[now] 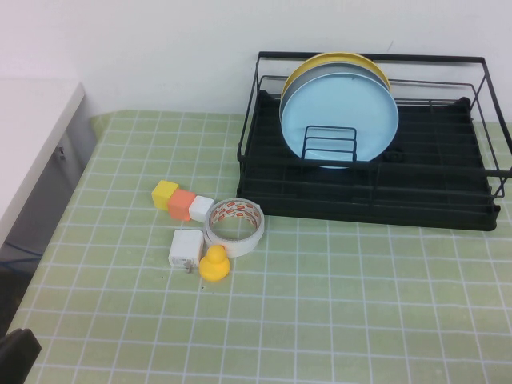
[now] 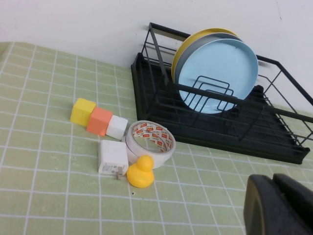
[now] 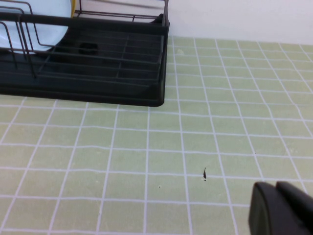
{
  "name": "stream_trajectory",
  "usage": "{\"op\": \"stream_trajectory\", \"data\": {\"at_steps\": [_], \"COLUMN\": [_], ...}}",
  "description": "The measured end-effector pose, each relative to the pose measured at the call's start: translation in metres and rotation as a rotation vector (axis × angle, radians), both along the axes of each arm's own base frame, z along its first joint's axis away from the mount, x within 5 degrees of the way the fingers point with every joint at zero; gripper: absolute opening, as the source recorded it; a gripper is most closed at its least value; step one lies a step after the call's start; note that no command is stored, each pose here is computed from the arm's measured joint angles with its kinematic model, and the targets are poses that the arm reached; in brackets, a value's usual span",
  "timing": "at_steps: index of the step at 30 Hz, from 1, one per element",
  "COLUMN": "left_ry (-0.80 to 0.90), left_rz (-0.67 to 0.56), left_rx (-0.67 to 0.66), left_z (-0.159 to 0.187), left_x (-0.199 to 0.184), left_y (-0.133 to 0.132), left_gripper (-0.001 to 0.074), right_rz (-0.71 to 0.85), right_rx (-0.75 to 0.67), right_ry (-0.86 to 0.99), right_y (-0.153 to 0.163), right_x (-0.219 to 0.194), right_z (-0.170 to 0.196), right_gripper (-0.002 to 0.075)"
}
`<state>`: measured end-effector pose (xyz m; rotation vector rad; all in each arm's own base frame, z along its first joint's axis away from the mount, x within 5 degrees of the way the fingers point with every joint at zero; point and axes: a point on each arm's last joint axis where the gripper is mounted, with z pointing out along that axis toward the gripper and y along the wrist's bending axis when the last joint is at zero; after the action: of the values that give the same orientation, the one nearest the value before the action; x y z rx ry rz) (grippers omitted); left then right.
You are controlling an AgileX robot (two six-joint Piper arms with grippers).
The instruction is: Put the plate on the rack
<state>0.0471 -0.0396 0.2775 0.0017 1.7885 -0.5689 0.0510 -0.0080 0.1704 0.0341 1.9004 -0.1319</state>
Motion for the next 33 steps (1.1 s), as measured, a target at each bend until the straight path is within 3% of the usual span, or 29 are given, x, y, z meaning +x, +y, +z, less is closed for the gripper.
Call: {"op": "stream_trajectory", "data": {"at_steps": [12,21,27,33], "left_ry": [-0.111,-0.051,-0.066,0.016], "left_rz": [0.004,0.251,0.282,0.239], "left_rx": [0.041,-0.01,0.058,0.239], "left_z": [-0.021,-0.078,-0.089,-0.101], "left_x": [0.0,0.01,0.008,0.006], "left_y": [0.007,0.03,0.034,0.033], "left_gripper": [0.0,0.0,0.0,0.0], "right_rz": [-0.001,-0.001,-0.001,-0.001], "right_rx": [0.0,0.0,0.0,0.0], "right_ry": [0.004,0.004,0.004,0.004], "right_y": [0.0,0.0,0.0,0.0], "right_x": [0.0,0.0,0.0,0.0], "right_z": [0.0,0.0,0.0,0.0], "right_gripper": [0.0,0.0,0.0,0.0]}}
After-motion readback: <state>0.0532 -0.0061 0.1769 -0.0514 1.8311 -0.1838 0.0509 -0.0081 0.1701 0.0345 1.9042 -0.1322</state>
